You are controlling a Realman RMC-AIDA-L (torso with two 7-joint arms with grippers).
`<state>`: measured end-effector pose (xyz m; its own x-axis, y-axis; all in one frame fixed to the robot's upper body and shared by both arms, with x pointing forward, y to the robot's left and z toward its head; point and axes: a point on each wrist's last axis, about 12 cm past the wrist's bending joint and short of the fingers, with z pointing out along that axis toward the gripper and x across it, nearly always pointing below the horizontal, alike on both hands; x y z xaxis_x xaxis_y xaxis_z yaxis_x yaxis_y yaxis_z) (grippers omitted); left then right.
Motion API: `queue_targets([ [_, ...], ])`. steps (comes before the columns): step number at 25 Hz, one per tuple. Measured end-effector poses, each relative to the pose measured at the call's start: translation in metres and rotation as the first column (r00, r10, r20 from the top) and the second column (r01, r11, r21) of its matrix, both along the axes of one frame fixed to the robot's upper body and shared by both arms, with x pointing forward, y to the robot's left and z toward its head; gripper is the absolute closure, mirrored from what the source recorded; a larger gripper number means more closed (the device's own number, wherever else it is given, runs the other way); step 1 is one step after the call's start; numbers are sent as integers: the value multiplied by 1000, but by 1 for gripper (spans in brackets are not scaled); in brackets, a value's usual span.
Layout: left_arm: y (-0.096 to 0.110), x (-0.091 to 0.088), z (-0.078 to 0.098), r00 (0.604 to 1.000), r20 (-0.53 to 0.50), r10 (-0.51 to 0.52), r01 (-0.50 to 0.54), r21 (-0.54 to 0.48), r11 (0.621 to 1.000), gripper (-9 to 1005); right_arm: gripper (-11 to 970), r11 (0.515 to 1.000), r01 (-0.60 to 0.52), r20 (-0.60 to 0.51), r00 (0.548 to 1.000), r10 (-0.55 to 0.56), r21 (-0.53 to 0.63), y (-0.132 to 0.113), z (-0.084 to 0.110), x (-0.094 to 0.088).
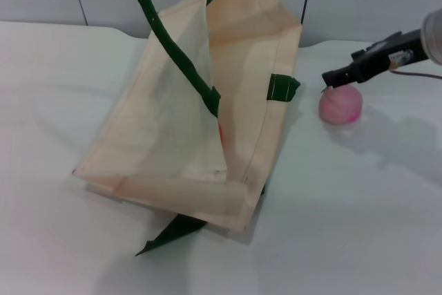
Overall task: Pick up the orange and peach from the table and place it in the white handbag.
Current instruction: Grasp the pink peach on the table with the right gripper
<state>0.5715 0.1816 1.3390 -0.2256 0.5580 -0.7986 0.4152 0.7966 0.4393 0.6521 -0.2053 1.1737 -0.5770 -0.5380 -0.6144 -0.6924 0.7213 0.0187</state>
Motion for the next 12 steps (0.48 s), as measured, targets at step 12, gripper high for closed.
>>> queue_targets([
  [12,-1,0,2,1000,4,-3,3,0,1000,864,167,998,41,-79,996,-44,-37,-9,-17,4],
])
